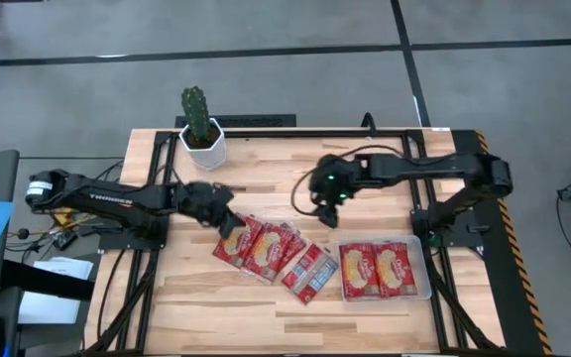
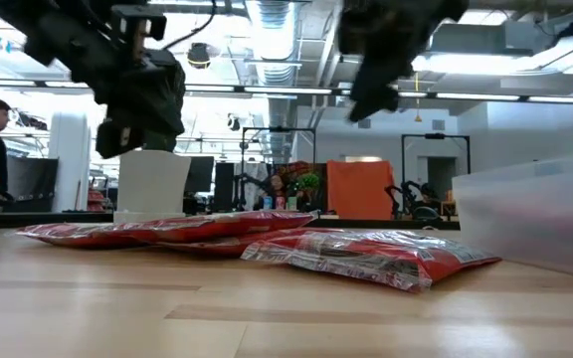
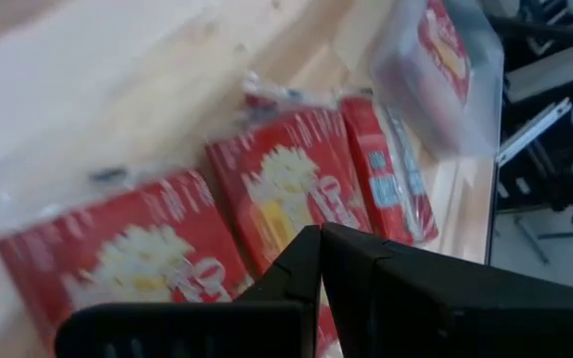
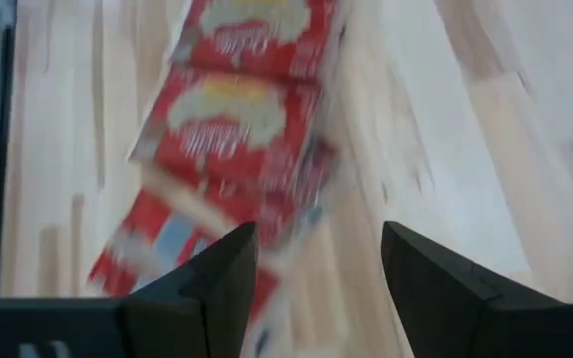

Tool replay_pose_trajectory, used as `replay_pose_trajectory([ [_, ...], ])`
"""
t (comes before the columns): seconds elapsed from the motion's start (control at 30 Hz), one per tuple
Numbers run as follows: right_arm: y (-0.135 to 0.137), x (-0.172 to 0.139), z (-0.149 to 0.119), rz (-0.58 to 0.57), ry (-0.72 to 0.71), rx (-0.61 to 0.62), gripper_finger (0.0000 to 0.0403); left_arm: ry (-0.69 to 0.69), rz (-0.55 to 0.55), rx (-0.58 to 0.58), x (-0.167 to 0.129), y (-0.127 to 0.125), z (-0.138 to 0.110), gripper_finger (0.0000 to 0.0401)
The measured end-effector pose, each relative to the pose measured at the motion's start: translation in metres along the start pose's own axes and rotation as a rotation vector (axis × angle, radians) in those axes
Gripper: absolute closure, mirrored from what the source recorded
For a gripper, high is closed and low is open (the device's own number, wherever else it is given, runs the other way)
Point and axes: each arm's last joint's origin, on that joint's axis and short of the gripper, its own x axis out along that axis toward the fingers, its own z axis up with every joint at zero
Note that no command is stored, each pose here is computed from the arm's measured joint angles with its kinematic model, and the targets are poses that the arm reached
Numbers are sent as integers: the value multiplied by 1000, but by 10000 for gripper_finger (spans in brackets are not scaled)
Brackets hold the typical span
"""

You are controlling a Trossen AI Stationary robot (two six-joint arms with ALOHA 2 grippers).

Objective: Sort popcorn bags into baskets
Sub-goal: Put the popcorn bag into the transparent bin

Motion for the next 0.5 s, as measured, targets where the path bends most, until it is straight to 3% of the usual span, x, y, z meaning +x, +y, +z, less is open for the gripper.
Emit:
replay_pose_trajectory([
  [0.27, -5, 75, 5, 128, 6, 49, 168, -108, 43, -47, -1, -40, -52, 401],
  [0.5, -3, 109, -6, 138, 78, 51, 168, -192, 94, -96, 21, -72, -88, 401],
])
